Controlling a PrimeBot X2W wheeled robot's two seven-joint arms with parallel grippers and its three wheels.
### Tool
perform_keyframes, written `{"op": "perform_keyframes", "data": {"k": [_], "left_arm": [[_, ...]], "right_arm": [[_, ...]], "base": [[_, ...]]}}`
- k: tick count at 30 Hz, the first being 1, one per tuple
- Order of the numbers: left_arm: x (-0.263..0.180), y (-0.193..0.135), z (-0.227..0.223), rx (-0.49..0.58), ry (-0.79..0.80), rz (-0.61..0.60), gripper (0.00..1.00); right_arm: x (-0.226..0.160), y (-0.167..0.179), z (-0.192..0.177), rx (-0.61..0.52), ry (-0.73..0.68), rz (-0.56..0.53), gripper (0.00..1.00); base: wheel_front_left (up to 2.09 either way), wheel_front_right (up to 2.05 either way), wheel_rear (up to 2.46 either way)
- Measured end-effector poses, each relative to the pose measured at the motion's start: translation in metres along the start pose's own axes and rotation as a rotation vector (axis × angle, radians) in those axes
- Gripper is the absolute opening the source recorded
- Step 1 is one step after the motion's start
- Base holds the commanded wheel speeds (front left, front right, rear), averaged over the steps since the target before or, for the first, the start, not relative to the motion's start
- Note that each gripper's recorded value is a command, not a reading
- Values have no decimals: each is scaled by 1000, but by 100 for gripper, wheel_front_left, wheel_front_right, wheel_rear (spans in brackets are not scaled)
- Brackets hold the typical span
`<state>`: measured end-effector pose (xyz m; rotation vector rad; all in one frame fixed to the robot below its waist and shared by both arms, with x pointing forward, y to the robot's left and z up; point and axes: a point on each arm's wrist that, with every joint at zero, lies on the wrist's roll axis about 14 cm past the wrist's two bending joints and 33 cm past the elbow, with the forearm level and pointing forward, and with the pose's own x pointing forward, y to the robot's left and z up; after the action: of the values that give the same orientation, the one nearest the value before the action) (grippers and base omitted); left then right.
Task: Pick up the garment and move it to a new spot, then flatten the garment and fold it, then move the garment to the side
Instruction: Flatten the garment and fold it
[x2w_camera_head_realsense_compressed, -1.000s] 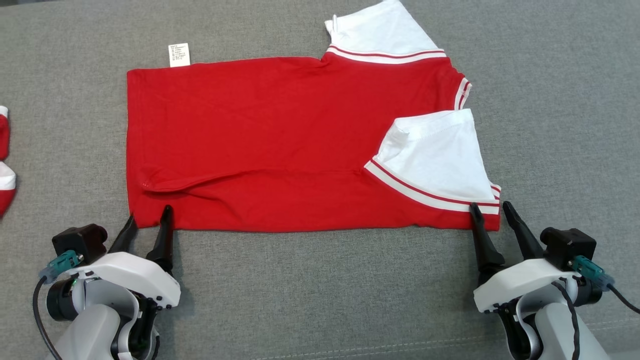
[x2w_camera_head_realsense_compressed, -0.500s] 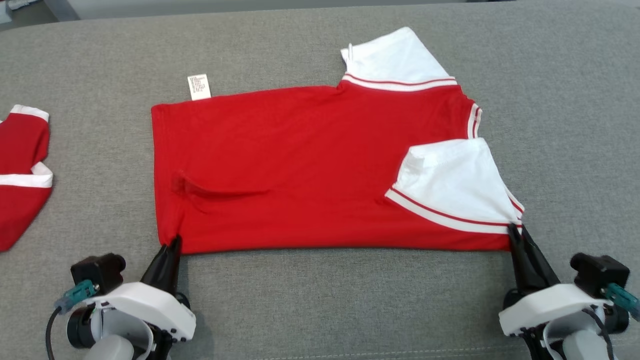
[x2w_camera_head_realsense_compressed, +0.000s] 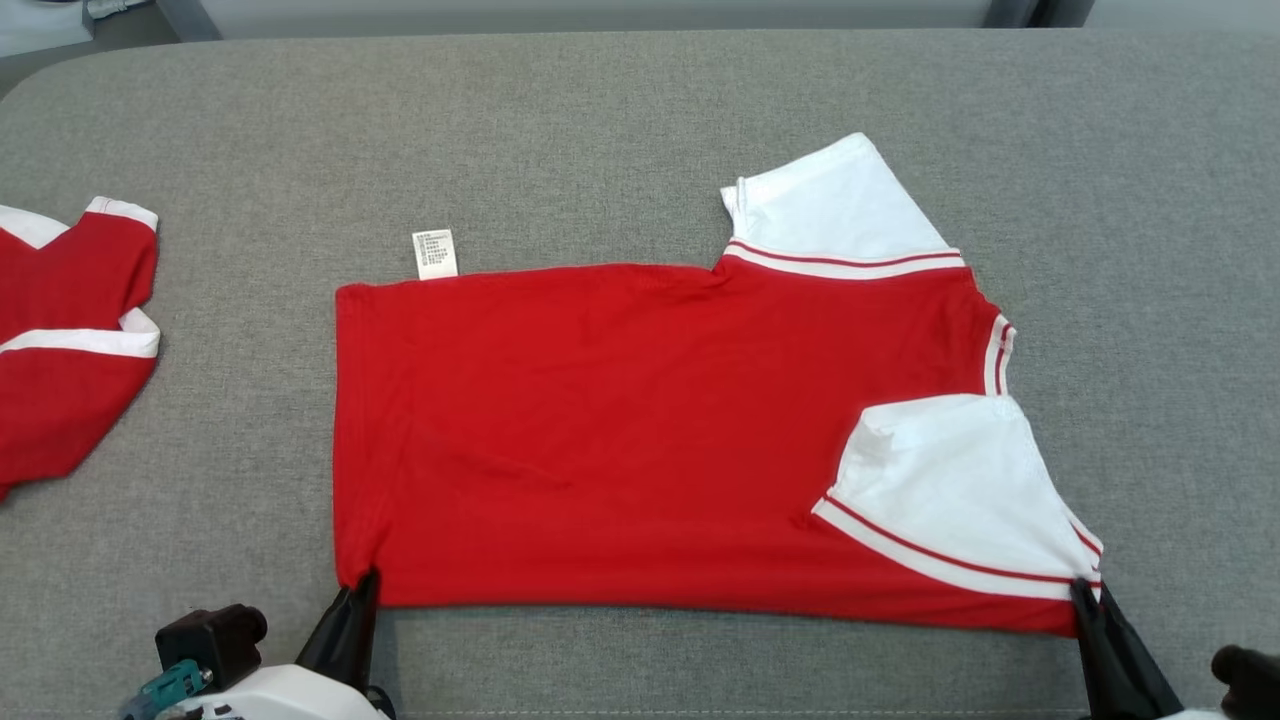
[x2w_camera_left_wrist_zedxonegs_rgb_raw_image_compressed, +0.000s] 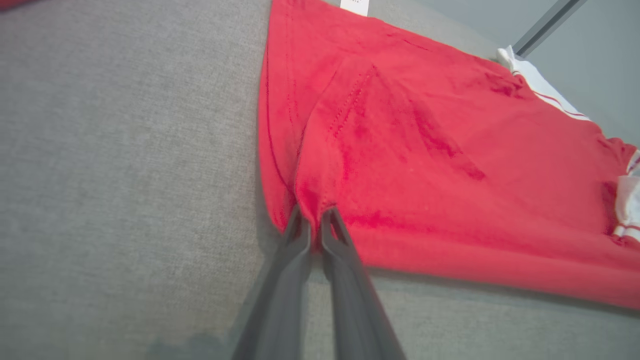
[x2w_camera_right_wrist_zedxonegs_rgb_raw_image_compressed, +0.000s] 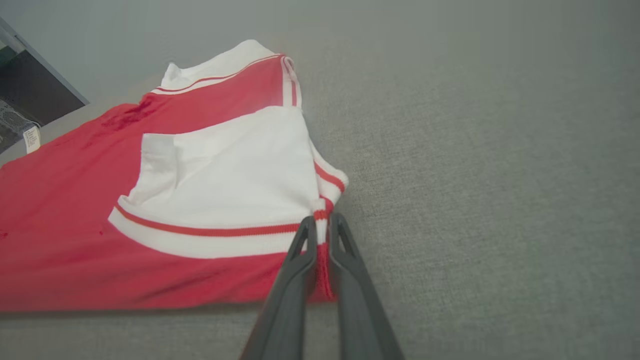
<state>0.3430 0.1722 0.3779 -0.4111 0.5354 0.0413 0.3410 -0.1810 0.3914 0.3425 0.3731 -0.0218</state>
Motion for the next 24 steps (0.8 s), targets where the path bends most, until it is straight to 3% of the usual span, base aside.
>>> {"op": "perform_keyframes", "data": {"k": [7, 8, 9, 10, 11, 17, 24], "left_arm": [[-4, 3, -9, 12, 41, 9, 0], [-4, 4, -11, 16, 46, 12, 0], [-4, 5, -12, 20, 49, 18, 2], [-5, 6, -12, 22, 53, 21, 45], [-5, 7, -12, 23, 52, 28, 100], [-11, 17, 1, 34, -22, 86, 100], [-23, 13, 42, 134, -199, 94, 100]], "right_arm": [[-8, -1, -8, 7, 24, -6, 0], [-8, -1, -7, 7, 23, -6, 21], [-8, 0, -8, 12, 23, -6, 70], [-9, 0, -8, 16, 23, -5, 100], [-9, -1, -7, 16, 18, -6, 100], [-10, -11, 7, -2, -48, -33, 100], [-6, -4, 51, -93, -196, -10, 100]], "base": [[0, 0, 0], [0, 0, 0], [0, 0, 0], [0, 0, 0], [0, 0, 0], [0, 0, 0], [0, 0, 0]]}}
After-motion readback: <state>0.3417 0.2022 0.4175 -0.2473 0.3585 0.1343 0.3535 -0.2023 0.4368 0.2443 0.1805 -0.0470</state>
